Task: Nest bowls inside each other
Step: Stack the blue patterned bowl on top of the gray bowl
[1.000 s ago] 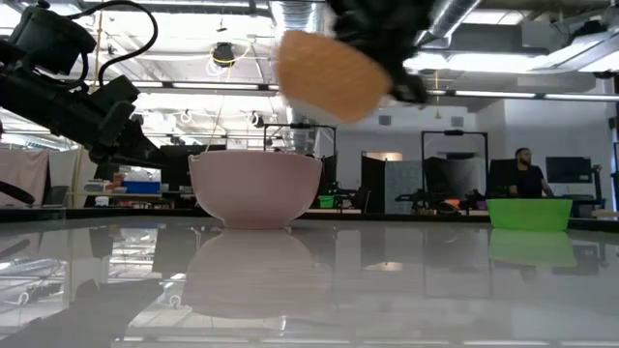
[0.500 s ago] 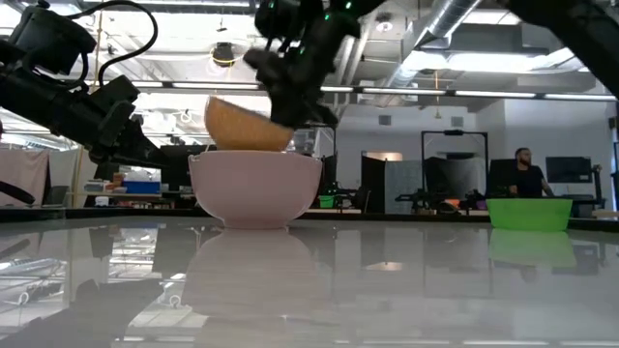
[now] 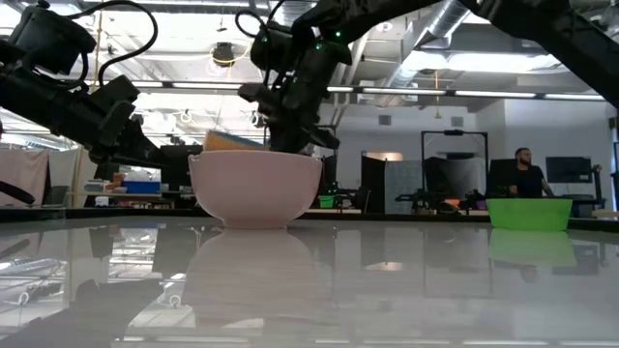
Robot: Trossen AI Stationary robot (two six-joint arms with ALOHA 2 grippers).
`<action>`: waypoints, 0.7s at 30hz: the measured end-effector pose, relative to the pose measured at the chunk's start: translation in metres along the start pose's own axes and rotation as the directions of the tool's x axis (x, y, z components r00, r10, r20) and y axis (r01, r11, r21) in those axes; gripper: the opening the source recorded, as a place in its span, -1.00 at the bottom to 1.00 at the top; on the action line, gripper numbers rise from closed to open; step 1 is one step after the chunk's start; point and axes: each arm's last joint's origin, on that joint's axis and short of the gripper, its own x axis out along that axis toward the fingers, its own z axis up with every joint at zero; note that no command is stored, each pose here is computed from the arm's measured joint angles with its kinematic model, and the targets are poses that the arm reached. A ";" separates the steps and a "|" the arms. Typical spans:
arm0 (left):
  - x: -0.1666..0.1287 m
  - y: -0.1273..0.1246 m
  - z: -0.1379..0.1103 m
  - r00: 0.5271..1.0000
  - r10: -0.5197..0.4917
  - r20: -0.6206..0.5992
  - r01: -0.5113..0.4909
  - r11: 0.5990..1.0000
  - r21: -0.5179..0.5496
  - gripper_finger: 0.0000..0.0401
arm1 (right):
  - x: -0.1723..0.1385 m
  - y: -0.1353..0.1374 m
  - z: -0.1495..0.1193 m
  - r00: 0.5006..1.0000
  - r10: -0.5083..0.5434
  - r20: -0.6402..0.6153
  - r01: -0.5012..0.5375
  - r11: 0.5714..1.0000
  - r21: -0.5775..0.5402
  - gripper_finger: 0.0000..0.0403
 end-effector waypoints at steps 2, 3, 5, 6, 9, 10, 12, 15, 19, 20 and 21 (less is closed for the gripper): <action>0.000 0.000 0.000 1.000 0.000 0.000 0.000 1.000 0.000 -0.21 | 0.001 -0.001 0.000 1.000 -0.016 0.004 0.016 1.000 0.004 -0.93; 0.000 0.000 0.000 1.000 0.000 0.000 0.000 1.000 0.000 -0.21 | 0.000 -0.001 0.000 1.000 -0.018 0.010 0.018 1.000 0.006 -0.93; 0.000 0.000 0.000 1.000 0.000 0.000 0.000 1.000 0.000 -0.21 | -0.001 -0.001 0.000 0.999 -0.043 0.016 0.042 0.999 0.025 -0.93; 0.000 0.000 0.000 1.000 0.000 0.000 0.000 1.000 0.000 -0.21 | -0.001 -0.002 0.000 0.998 -0.063 0.018 0.062 0.998 0.034 -0.93; 0.000 0.000 0.000 1.000 0.000 0.000 0.000 1.000 0.000 -0.21 | 0.000 -0.003 -0.001 0.997 -0.072 0.021 0.072 0.997 0.039 -0.93; 0.000 0.000 0.000 1.000 0.000 0.000 0.000 1.000 0.000 -0.21 | 0.000 -0.003 0.000 0.997 -0.072 0.022 0.071 0.997 0.040 -0.93; 0.000 0.000 0.000 1.000 0.000 0.000 0.000 1.000 0.000 -0.21 | -0.001 -0.003 0.000 0.997 -0.073 0.021 0.072 0.996 0.043 -0.93; 0.000 0.000 0.000 1.000 0.000 0.000 0.000 1.000 0.000 -0.21 | -0.001 -0.003 -0.001 0.997 -0.076 0.016 0.075 0.996 0.055 -0.93; 0.000 0.000 0.000 1.000 0.000 0.000 0.000 1.000 0.000 -0.21 | 0.010 -0.005 -0.002 0.996 -0.088 -0.002 0.088 0.994 0.062 -0.93; 0.000 0.000 0.000 1.000 0.000 0.000 0.000 1.000 0.000 -0.21 | 0.015 -0.006 -0.003 0.995 -0.095 -0.015 0.096 0.994 0.061 -0.93; 0.000 0.000 0.000 1.000 0.001 0.000 -0.001 1.000 0.000 -0.21 | 0.021 -0.007 -0.005 0.994 -0.102 -0.027 0.104 0.993 0.060 -0.93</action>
